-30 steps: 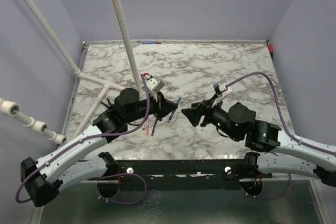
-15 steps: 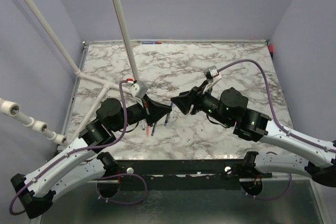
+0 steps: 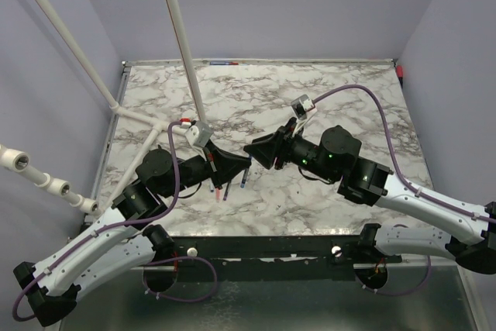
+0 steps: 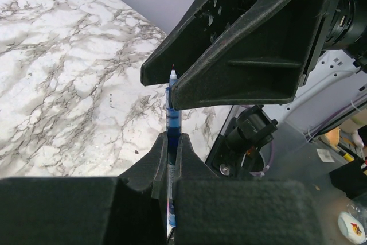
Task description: Insert the pens into the pen caps
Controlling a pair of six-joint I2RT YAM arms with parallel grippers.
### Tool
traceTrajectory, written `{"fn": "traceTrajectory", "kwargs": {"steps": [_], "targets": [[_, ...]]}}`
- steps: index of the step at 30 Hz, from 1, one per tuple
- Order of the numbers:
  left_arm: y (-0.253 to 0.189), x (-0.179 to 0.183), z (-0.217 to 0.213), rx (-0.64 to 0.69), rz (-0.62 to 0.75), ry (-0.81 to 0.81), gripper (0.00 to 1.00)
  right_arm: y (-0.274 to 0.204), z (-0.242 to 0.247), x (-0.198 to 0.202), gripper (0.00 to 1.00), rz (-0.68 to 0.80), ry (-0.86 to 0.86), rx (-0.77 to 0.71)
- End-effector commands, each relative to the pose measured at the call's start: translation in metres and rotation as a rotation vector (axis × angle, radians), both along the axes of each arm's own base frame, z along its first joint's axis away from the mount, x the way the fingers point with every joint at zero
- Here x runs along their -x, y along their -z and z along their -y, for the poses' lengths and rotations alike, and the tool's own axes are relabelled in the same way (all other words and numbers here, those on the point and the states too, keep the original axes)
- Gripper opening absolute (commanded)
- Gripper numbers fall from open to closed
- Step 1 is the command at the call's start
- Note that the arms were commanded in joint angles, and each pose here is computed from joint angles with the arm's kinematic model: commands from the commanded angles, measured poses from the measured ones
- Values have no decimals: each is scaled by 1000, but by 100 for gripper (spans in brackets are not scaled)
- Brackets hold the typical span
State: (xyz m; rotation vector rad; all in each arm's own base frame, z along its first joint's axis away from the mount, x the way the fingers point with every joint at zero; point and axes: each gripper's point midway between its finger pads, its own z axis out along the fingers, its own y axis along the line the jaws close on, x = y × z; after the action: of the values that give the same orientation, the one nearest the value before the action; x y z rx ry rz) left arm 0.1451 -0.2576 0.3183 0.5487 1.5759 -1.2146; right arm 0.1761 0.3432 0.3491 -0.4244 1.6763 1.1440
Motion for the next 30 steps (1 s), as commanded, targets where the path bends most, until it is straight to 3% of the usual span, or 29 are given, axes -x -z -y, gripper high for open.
{"fn": "traceTrajectory", "kwargs": {"steps": [1, 7, 20, 27, 30], "targets": [[-6, 0, 0, 23, 9, -4, 0, -14, -6, 5, 41, 10, -52, -47], [-12, -2, 1, 36, 18, -5, 0, -11, -7, 5, 35, 2, -60, -48], [-24, -2, 0, 72, 27, -13, 0, 1, -9, 8, 34, -18, -84, -38], [-24, -3, 1, 79, 22, -13, 0, -1, -9, 11, 17, -16, -99, -44], [-25, -3, 1, 86, 21, -14, 0, 0, -10, 11, 1, -17, -102, -43]]}}
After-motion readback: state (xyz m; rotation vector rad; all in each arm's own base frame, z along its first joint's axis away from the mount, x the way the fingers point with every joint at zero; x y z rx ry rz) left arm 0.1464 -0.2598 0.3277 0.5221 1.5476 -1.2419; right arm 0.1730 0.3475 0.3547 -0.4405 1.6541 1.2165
